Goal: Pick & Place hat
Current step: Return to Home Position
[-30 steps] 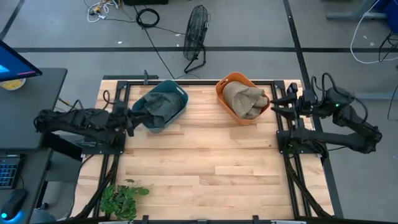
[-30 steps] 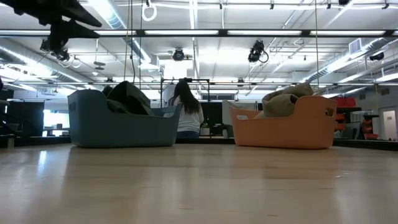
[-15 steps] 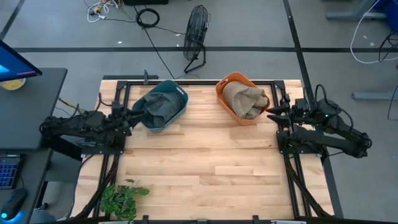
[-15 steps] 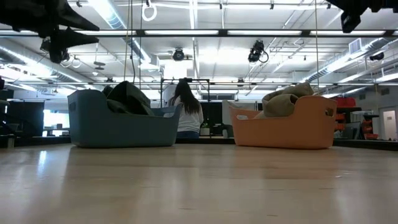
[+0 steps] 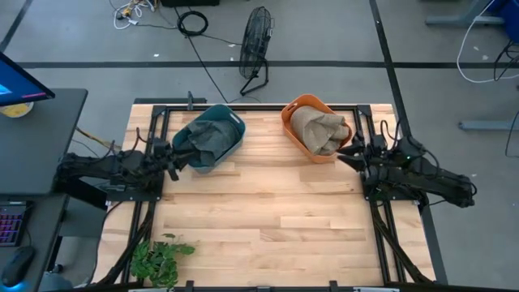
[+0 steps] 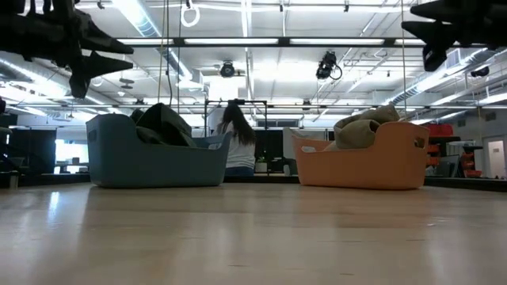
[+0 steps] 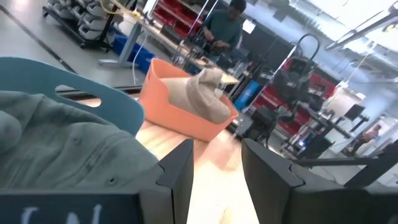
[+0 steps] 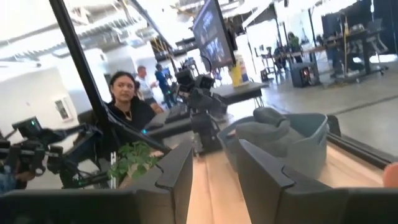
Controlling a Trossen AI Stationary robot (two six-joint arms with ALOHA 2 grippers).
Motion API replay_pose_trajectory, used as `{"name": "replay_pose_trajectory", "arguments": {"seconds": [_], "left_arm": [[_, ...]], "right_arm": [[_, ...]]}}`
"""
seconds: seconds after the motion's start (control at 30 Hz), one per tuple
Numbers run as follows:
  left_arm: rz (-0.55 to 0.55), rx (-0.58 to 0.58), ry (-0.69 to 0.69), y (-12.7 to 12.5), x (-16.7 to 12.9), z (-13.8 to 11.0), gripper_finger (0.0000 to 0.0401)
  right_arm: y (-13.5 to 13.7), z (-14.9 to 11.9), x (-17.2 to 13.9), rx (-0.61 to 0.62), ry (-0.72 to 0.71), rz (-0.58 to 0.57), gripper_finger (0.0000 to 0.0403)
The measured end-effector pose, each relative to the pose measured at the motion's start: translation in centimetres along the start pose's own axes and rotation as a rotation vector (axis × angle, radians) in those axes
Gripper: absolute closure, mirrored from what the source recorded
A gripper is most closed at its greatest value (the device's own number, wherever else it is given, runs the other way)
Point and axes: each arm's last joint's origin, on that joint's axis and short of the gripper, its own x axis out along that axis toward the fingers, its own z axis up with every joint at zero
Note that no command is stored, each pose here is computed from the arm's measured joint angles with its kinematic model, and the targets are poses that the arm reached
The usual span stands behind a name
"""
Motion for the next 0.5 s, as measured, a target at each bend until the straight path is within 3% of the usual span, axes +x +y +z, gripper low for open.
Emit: {"name": "replay_pose_trajectory", "arguments": {"seconds": [0.5], "left_arm": [[-0.021, -0.019, -0.032, 1.3, 0.9, -2.9, 0.0261]], "right_arm": [[-2.0, -5.1, 1.2, 0.103, -0.076, 0.03, 0.0278]]}}
